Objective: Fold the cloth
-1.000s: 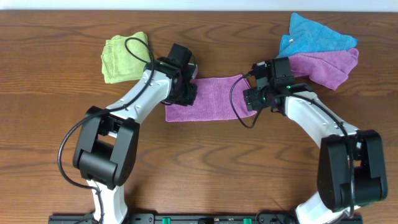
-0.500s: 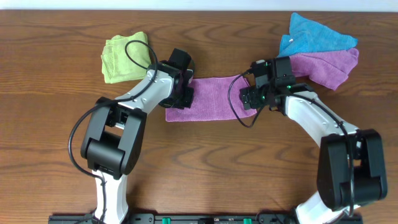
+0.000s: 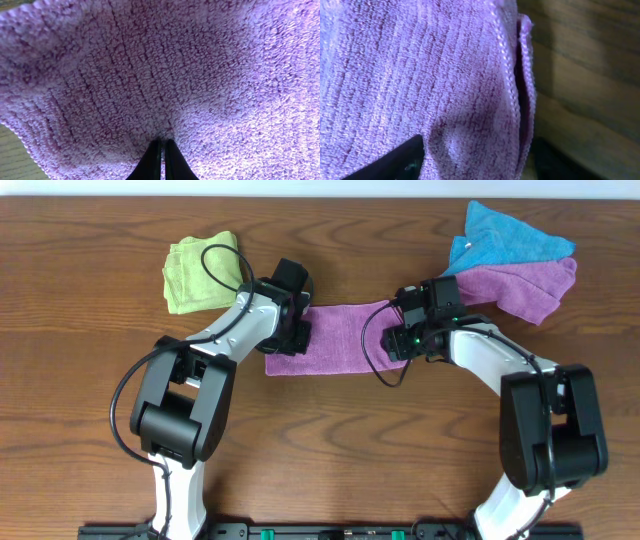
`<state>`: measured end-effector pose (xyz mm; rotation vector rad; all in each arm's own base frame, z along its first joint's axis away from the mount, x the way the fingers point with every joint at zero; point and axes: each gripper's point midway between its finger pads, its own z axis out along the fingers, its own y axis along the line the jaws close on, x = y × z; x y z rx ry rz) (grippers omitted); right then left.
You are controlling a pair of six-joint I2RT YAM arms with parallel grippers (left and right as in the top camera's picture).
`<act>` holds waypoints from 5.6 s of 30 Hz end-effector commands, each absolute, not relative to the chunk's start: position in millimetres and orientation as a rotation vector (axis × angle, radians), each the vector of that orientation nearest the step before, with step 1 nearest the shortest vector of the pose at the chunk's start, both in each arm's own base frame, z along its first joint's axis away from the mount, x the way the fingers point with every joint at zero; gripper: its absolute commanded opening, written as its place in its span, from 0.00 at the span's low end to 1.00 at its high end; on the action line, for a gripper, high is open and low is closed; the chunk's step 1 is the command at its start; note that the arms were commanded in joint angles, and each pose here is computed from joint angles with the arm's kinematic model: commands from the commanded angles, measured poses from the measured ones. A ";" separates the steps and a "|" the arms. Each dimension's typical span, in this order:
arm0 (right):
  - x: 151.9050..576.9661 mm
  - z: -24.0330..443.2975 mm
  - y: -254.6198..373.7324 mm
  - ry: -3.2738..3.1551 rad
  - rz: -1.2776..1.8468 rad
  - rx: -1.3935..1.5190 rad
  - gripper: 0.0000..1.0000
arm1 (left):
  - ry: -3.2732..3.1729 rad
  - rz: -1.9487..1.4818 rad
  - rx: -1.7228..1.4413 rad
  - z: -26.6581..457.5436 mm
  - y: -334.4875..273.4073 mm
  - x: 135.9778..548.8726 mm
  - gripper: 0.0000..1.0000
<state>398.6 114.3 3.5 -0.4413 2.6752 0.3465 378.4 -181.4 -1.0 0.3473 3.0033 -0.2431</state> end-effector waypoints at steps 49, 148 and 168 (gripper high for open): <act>367.0 99.7 226.5 2.599 0.340 -0.401 0.01 | 2.878 -0.294 0.335 89.0 -179.4 375.3 0.09; 195.1 162.5 71.8 2.227 0.419 -0.011 0.99 | 2.714 -0.329 -0.220 191.6 -45.1 146.2 0.32; 170.0 97.2 -13.0 2.303 -0.085 0.317 0.99 | 2.729 -0.356 -0.243 190.6 -47.7 142.6 0.46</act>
